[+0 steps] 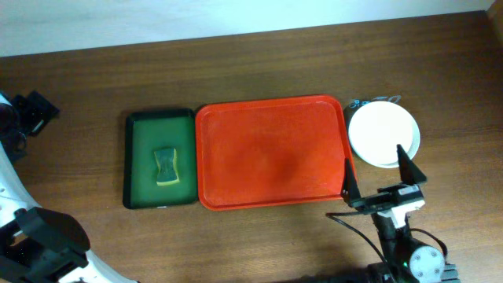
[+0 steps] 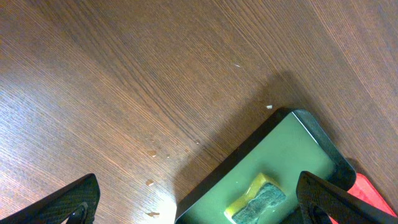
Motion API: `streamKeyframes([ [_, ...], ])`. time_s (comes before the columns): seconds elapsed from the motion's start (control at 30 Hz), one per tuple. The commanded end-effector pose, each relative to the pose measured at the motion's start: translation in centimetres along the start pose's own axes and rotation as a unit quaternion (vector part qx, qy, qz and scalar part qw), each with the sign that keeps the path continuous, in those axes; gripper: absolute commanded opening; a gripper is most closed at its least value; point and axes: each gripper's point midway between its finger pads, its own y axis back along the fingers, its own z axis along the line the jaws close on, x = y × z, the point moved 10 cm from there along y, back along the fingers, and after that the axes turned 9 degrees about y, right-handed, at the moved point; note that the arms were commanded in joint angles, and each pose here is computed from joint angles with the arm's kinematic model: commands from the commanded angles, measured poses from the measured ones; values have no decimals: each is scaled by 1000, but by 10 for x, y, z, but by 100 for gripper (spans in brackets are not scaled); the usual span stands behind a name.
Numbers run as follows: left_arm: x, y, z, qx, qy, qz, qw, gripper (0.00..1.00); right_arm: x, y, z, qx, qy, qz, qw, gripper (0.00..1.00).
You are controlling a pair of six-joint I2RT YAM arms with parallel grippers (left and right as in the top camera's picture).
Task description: Clean dirty plates on tray and stack at the side
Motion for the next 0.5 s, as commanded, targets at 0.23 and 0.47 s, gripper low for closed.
streamKeyframes([
  [0.23, 1, 11, 0, 12, 6, -10, 1000, 99, 68, 16, 9, -2, -14, 224, 975, 98],
  [0.47, 1, 11, 0, 11, 6, -10, 1000, 99, 68, 16, 9, -3, -14, 224, 975, 99],
])
